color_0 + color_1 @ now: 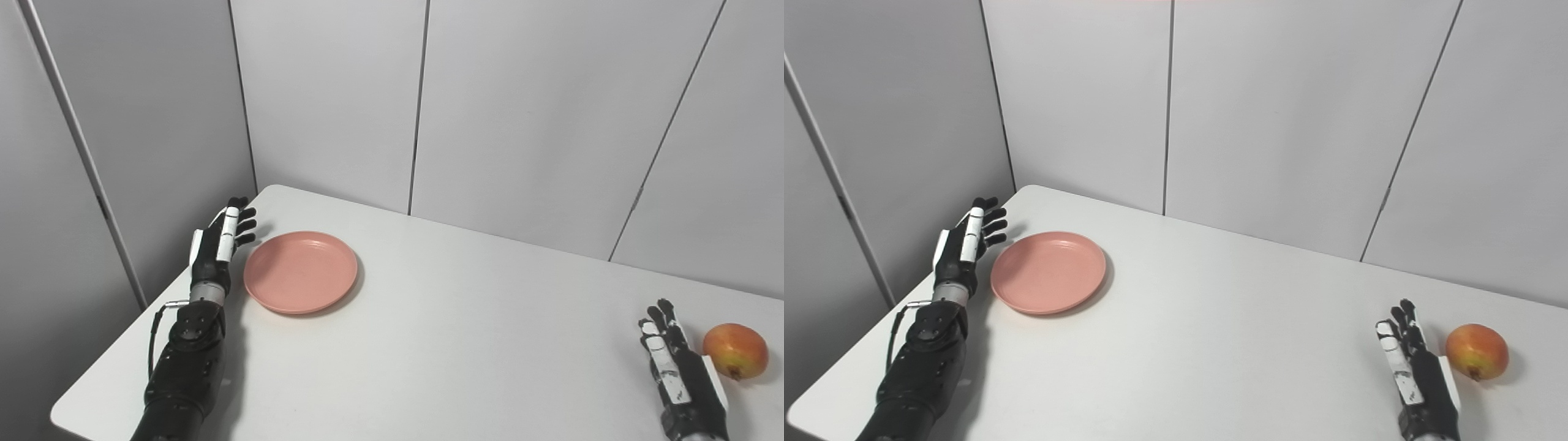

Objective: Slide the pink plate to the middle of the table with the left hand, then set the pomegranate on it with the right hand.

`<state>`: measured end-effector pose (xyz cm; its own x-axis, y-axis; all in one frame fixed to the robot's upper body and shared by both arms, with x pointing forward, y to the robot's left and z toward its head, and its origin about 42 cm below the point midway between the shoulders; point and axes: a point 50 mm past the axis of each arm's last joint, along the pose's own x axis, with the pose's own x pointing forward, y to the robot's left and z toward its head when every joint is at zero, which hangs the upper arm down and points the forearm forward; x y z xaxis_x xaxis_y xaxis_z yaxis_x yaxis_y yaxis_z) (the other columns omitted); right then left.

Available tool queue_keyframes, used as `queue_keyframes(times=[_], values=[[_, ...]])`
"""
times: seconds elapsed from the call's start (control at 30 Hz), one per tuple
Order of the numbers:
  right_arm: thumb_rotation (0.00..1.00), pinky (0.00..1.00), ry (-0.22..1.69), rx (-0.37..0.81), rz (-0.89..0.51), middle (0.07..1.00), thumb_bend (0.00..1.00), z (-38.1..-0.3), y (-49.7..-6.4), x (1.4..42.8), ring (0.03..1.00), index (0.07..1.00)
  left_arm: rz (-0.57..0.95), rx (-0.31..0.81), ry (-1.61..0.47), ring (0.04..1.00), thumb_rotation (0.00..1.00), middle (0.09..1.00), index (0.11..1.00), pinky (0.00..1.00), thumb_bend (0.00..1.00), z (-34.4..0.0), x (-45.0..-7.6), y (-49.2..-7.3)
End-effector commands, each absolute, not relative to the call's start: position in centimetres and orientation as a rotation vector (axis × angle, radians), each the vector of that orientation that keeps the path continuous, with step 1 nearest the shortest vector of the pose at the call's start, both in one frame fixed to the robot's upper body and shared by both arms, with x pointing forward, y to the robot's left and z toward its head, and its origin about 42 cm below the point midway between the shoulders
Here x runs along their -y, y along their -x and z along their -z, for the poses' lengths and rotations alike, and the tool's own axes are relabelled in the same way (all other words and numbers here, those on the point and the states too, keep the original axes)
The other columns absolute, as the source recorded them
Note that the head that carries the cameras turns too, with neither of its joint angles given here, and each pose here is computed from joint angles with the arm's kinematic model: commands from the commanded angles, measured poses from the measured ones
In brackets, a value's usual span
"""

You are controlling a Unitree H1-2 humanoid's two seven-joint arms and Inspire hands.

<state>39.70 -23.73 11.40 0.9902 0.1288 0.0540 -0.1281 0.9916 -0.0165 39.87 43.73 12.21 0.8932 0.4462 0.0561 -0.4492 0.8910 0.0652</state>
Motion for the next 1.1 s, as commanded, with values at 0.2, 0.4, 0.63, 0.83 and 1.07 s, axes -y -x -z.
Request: queue_keyframes(times=[0.2,0.4,0.63,0.83,1.07], values=[[0.77,0.98,0.013,0.15,-0.132,0.979,0.51,-13.6,-40.6,23.8,0.964,1.0,-0.44,0.139,-0.069,0.797,1.0,0.811,0.806,0.75,0.68,-14.8,-44.3,-42.1],[0.76,0.97,0.012,0.155,-0.132,0.978,0.5,-13.7,-40.6,23.8,0.961,1.0,-0.408,0.139,0.01,0.821,1.0,0.826,0.822,0.8,0.66,-14.2,-43.2,-42.5],[0.75,0.96,0.011,0.159,-0.127,0.974,0.51,-13.8,-40.6,23.7,0.956,0.998,-0.365,0.129,0.073,0.814,1.0,0.817,0.809,0.79,0.64,-13.6,-42.0,-43.0],[0.76,0.97,0.012,0.163,-0.127,0.976,0.5,-13.8,-40.7,23.8,0.957,1.0,-0.327,0.121,0.12,0.826,1.0,0.826,0.817,0.8,0.64,-13.2,-41.1,-43.5],[0.76,0.96,0.017,0.164,-0.129,0.974,0.5,-13.8,-40.7,23.8,0.955,0.999,-0.289,0.106,0.14,0.838,1.0,0.844,0.839,0.8,0.64,-13.1,-39.9,-43.9]])
